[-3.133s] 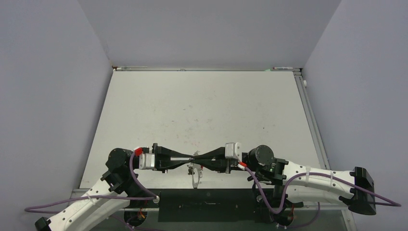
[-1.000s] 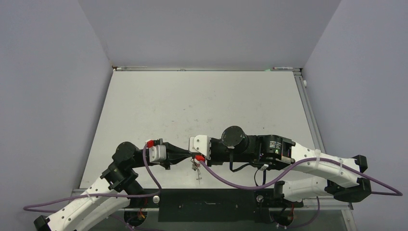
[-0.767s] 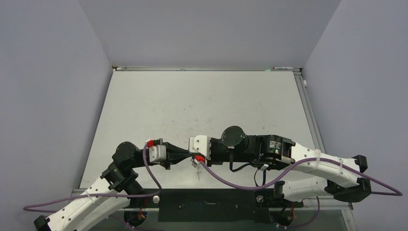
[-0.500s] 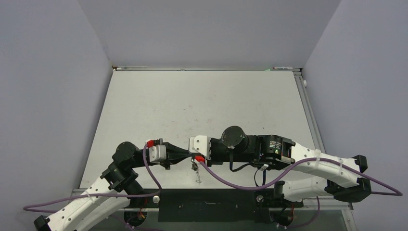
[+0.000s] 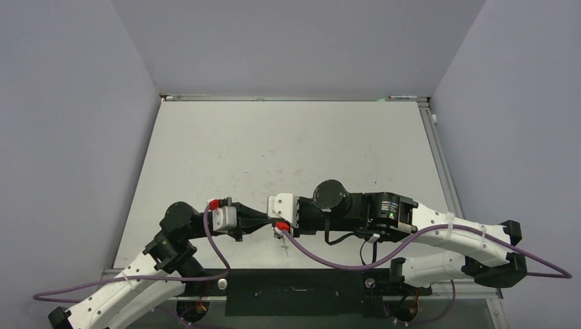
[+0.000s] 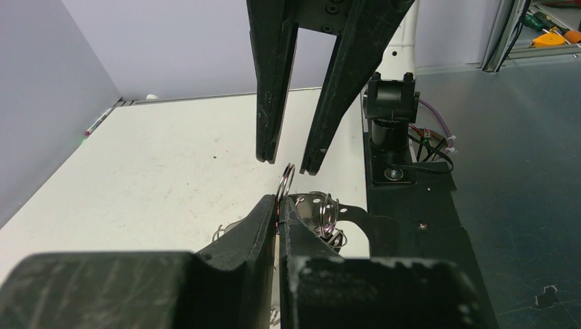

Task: Put the keys on the keyring

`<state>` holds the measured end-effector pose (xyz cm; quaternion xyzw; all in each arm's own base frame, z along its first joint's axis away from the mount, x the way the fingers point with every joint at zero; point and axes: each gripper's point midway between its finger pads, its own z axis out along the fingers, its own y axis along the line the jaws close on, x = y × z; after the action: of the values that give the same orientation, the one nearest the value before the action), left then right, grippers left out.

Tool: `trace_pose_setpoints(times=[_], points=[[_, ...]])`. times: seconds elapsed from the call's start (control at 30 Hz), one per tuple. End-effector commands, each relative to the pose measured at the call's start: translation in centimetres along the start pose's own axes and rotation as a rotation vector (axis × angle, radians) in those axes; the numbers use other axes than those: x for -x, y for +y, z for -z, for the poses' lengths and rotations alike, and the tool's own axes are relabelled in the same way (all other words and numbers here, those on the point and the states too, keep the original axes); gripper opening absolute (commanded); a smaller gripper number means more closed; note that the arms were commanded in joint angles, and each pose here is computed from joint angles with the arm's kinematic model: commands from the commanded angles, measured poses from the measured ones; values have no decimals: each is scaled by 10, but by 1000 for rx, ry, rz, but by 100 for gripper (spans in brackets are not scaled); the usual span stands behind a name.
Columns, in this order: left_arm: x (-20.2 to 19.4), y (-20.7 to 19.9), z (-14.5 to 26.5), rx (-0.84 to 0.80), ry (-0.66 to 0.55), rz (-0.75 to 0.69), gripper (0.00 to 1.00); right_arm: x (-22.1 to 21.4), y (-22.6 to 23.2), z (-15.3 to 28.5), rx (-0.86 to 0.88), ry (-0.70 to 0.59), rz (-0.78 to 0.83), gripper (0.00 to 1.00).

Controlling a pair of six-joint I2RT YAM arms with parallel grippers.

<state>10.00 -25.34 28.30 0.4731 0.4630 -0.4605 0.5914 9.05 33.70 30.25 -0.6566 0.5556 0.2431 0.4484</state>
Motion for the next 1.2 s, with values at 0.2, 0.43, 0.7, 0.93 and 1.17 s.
trace_pose_setpoints(times=[0.2, 0.43, 0.7, 0.93, 1.17], points=[[37, 5, -1, 18, -81, -71, 0, -1, -3, -6, -24, 8, 6, 24], [37, 6, -1, 22, -81, -69, 0, -5, -1, -10, -17, 25, 3, 15], [36, 7, -1, 26, -78, -66, 0, -10, 0, -14, -15, 41, -2, 8], [36, 7, -1, 26, -79, -67, 0, -1, -8, -2, -68, -19, 2, 5], [44, 6, 4, 45, -115, -104, 50, 8, -19, 10, -145, -114, 10, 5]])
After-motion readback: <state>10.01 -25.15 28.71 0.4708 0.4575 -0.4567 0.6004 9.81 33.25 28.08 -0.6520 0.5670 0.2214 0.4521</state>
